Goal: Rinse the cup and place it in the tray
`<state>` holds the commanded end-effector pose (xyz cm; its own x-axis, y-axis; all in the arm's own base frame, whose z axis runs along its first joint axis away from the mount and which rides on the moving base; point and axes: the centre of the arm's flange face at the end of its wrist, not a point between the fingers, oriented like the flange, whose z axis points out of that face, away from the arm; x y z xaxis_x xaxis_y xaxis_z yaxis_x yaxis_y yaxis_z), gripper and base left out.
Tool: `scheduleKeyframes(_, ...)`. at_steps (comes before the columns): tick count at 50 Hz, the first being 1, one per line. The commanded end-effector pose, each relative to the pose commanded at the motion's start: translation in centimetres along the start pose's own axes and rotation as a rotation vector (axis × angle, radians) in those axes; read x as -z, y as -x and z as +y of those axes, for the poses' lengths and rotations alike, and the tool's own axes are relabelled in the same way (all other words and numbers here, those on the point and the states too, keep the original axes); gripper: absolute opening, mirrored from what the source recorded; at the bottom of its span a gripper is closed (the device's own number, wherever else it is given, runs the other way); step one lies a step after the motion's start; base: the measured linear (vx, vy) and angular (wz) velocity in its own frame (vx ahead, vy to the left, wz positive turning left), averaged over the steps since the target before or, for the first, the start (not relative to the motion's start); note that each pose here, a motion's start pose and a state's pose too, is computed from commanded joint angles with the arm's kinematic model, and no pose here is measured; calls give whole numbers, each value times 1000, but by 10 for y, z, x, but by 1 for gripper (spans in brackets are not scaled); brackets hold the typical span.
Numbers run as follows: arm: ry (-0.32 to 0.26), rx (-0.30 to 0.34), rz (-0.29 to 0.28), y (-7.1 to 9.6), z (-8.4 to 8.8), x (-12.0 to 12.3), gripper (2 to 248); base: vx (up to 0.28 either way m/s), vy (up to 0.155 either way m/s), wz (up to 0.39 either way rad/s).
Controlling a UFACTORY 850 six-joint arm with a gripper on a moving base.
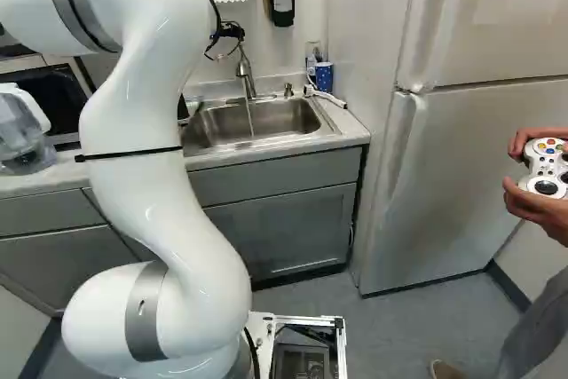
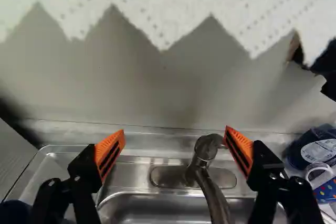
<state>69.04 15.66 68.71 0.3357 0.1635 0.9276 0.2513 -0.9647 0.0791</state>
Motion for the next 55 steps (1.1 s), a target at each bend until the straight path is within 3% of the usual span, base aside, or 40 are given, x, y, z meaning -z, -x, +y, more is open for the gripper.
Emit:
scheduleKeyframes(27,-9,1,-64,7,-3,10,247,0,0,0)
scheduleKeyframes(38,-9,1,-65,7,-3,10,247,0,0,0)
scheduleKeyframes(51,-4,2,17,0,-5,12,247,0,0,0)
scheduleKeyframes(55,-9,4,15,1,-8,16,247,0,0,0)
